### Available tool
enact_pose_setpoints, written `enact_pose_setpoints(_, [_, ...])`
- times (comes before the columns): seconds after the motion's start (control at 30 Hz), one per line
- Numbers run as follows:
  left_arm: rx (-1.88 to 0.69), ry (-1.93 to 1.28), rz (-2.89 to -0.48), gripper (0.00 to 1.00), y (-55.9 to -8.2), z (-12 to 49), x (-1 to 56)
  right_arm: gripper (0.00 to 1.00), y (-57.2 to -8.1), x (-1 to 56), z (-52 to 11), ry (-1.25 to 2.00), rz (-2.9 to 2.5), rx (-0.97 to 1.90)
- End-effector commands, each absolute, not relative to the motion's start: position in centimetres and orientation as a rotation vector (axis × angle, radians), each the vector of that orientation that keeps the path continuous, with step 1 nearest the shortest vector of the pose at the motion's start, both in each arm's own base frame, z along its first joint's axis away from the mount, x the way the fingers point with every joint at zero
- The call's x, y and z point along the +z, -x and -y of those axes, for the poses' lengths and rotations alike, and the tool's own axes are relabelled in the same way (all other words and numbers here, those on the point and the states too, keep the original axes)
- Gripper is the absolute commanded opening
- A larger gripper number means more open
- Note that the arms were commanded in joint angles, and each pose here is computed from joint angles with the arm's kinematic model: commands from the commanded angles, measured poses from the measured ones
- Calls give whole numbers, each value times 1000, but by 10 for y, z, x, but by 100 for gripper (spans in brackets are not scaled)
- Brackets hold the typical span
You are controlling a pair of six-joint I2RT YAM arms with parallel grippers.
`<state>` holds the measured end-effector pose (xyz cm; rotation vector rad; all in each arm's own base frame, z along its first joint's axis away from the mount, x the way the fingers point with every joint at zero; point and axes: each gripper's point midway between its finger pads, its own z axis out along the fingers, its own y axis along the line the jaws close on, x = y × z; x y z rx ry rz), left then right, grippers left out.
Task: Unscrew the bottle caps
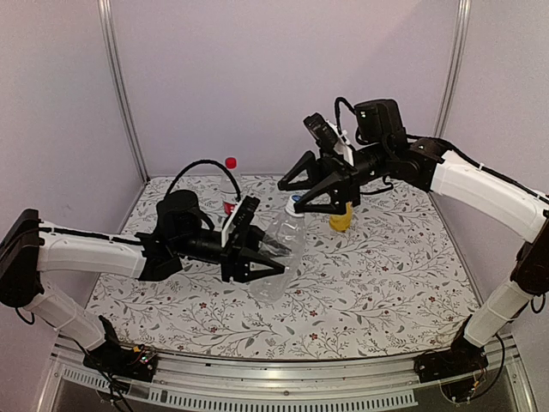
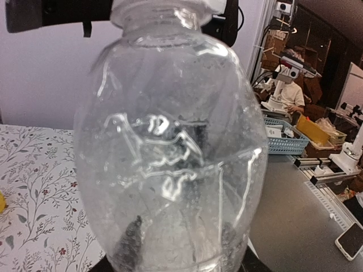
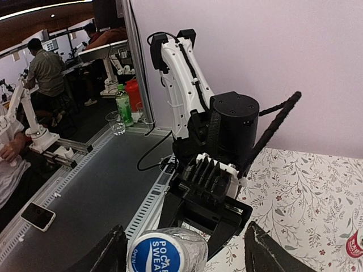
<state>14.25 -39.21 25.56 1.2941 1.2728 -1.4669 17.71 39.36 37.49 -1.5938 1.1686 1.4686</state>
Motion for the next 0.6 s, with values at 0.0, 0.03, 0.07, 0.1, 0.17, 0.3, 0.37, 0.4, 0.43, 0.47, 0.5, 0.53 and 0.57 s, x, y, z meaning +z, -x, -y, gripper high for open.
enact_pose_setpoints(0.0, [-1353,-1213,-1319,35,-167,397,261,78,-197,383,-393,1520,-1242,1396])
enact_pose_setpoints(0.03, [-1315,-1181,-1347,35,-175,397,260,85,-200,385,-393,1484,-1281,1391])
enact_pose_setpoints(0.07, [-1282,-1152,-1372,35,-182,397,259,88,-204,391,-392,1450,-1292,1369])
enact_pose_setpoints(0.1, [-1248,-1119,-1396,35,-190,397,259,91,-209,395,-392,1402,-1325,1349])
enact_pose_setpoints(0.17, [-1184,-1048,-1441,35,-204,396,259,92,-222,406,-390,1283,-1382,1308])
enact_pose_setpoints(0.3, [-1029,-869,-1531,36,-234,391,262,92,-253,425,-384,977,-1509,1274])
enact_pose_setpoints(0.37, [-961,-820,-1548,36,-240,391,263,91,-267,427,-381,844,-1575,1246])
enact_pose_setpoints(0.4, [-933,-805,-1549,36,-241,392,264,91,-274,426,-380,788,-1607,1228])
enact_pose_setpoints(0.43, [-902,-792,-1553,36,-242,392,264,91,-279,426,-380,750,-1623,1199])
enact_pose_setpoints(0.47, [-874,-780,-1555,36,-243,393,265,91,-282,425,-381,737,-1633,1177])
enact_pose_setpoints(0.5, [-848,-765,-1560,36,-244,393,265,91,-286,423,-382,729,-1643,1163])
enact_pose_setpoints(0.53, [-818,-748,-1569,36,-247,393,265,91,-289,418,-386,727,-1663,1160])
enact_pose_setpoints(0.57, [-791,-736,-1573,36,-248,393,265,91,-291,413,-389,727,-1678,1160])
